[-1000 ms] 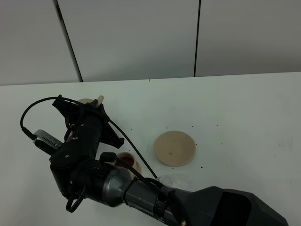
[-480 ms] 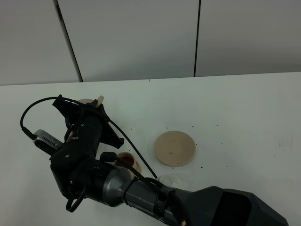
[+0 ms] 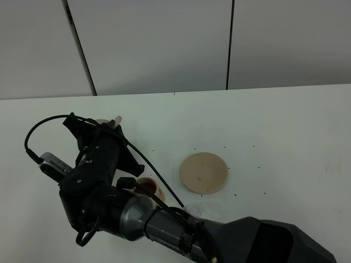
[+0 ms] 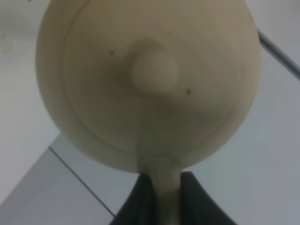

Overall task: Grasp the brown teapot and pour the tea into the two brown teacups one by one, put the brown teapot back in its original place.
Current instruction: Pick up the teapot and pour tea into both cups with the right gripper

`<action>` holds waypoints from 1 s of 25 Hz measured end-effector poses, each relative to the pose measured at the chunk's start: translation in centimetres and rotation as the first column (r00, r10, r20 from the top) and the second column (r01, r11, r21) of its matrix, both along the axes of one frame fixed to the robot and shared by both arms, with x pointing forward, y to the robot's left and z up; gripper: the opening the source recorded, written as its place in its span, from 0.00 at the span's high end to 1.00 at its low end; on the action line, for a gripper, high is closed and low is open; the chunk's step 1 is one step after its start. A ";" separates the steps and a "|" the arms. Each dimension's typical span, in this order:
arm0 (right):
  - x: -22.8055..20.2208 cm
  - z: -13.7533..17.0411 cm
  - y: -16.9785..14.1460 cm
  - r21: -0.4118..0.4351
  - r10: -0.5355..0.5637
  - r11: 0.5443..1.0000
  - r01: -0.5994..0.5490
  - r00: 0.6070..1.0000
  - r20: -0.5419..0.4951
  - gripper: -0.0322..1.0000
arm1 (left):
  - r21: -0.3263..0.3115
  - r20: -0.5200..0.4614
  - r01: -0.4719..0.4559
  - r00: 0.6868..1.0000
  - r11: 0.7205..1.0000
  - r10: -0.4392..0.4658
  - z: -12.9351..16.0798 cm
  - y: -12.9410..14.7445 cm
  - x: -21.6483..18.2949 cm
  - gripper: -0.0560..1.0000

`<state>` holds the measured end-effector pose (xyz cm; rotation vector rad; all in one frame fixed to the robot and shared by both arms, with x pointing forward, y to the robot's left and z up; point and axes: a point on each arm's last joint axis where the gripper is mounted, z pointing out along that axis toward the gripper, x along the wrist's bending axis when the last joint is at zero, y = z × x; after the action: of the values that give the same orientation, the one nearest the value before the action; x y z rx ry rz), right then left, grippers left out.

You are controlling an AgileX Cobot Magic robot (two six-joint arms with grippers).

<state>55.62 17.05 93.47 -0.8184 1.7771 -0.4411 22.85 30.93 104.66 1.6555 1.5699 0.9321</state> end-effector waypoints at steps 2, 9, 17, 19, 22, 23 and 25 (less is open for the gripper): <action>0.0 0.0 0.0 0.009 -0.003 1.000 0.003 1.000 -0.010 0.88 | 0.000 0.000 0.000 1.000 1.000 0.000 0.0 0.0 0.0 0.68; -0.3 1.4 -0.1 0.066 -0.012 0.998 0.016 0.999 -0.049 0.88 | -0.001 0.000 -0.001 1.000 1.000 0.001 0.0 0.0 0.0 0.68; -0.5 1.6 -0.4 0.134 -0.030 0.990 0.052 0.987 -0.157 0.88 | -0.001 0.000 -0.001 1.000 1.000 0.001 0.0 0.0 0.0 0.68; -0.5 1.8 -0.5 0.156 -0.035 0.986 0.065 0.982 -0.188 0.88 | -0.001 0.000 -0.001 1.000 1.000 0.001 0.0 0.0 0.0 0.68; -0.7 2.6 -0.6 0.191 -0.036 0.978 0.081 0.973 -0.227 0.88 | -0.001 0.000 -0.001 1.000 1.000 0.001 0.0 0.0 0.0 0.68; -0.8 2.9 -0.6 0.205 -0.036 0.975 0.087 0.970 -0.239 0.88 | -0.001 0.000 -0.001 1.000 1.000 0.001 0.0 0.0 0.0 0.68; -0.9 3.5 -0.8 0.232 -0.034 0.968 0.100 0.961 -0.276 0.88 | -0.001 0.000 -0.001 1.000 1.000 0.001 0.0 0.0 0.0 0.68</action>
<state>54.76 16.28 97.02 -0.6680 2.0687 -0.1529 22.85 30.93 104.66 1.6542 1.5709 0.9313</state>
